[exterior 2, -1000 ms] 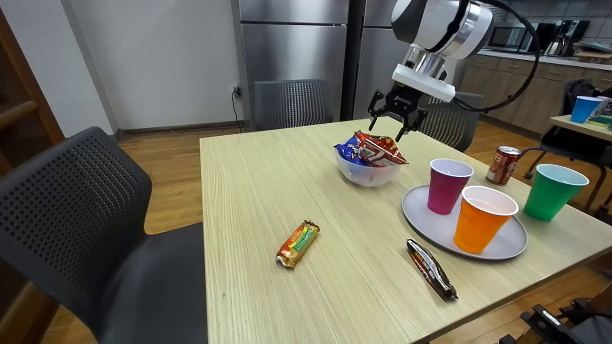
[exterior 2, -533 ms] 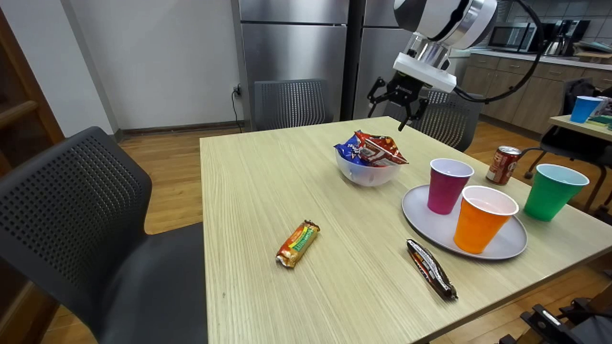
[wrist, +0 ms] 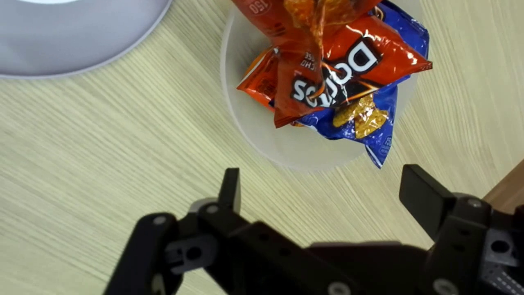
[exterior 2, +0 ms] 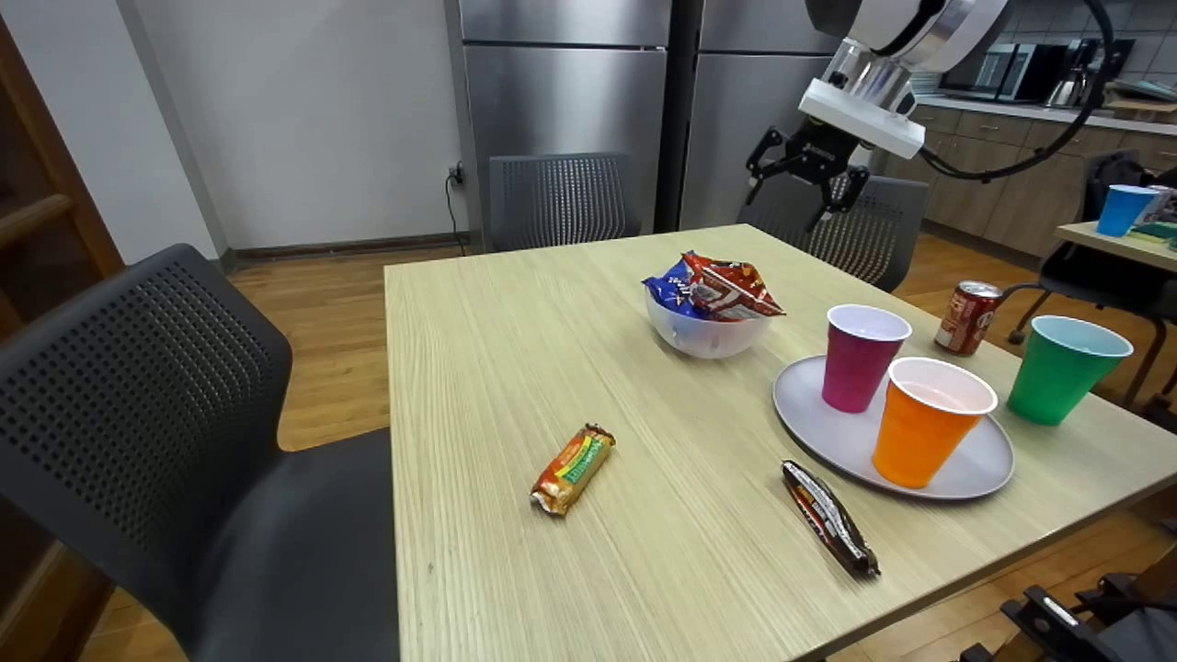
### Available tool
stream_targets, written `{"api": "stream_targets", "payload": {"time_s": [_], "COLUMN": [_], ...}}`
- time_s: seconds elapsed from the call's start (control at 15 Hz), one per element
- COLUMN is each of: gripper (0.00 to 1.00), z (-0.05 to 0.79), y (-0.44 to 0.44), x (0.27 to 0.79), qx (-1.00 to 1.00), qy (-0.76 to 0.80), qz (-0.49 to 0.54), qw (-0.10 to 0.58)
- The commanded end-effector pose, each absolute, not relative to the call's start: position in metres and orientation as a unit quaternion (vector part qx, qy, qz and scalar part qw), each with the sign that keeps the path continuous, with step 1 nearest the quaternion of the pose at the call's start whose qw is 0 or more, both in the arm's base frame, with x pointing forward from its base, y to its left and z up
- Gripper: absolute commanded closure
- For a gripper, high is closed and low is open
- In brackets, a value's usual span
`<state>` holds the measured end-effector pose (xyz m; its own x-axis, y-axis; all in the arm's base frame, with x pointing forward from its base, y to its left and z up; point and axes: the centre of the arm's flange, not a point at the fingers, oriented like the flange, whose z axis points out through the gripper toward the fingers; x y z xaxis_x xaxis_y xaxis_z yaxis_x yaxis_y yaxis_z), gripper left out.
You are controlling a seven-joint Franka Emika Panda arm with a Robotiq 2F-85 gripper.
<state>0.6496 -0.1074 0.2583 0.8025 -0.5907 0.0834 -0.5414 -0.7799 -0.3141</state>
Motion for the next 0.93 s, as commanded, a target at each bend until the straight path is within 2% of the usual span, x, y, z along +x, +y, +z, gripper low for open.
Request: {"api": "stream_targets", "payload": {"time_s": [0.0, 0.87], "gripper": [0.0, 0.0], "z": [0.276, 0.293], "y": [-0.121, -0.189], "x": [0.619, 0.551], "qx": [-0.935, -0.925], "qy": [0.317, 0.366], "qz": [-0.097, -0.096], "qw": [0.13, 0.038]}}
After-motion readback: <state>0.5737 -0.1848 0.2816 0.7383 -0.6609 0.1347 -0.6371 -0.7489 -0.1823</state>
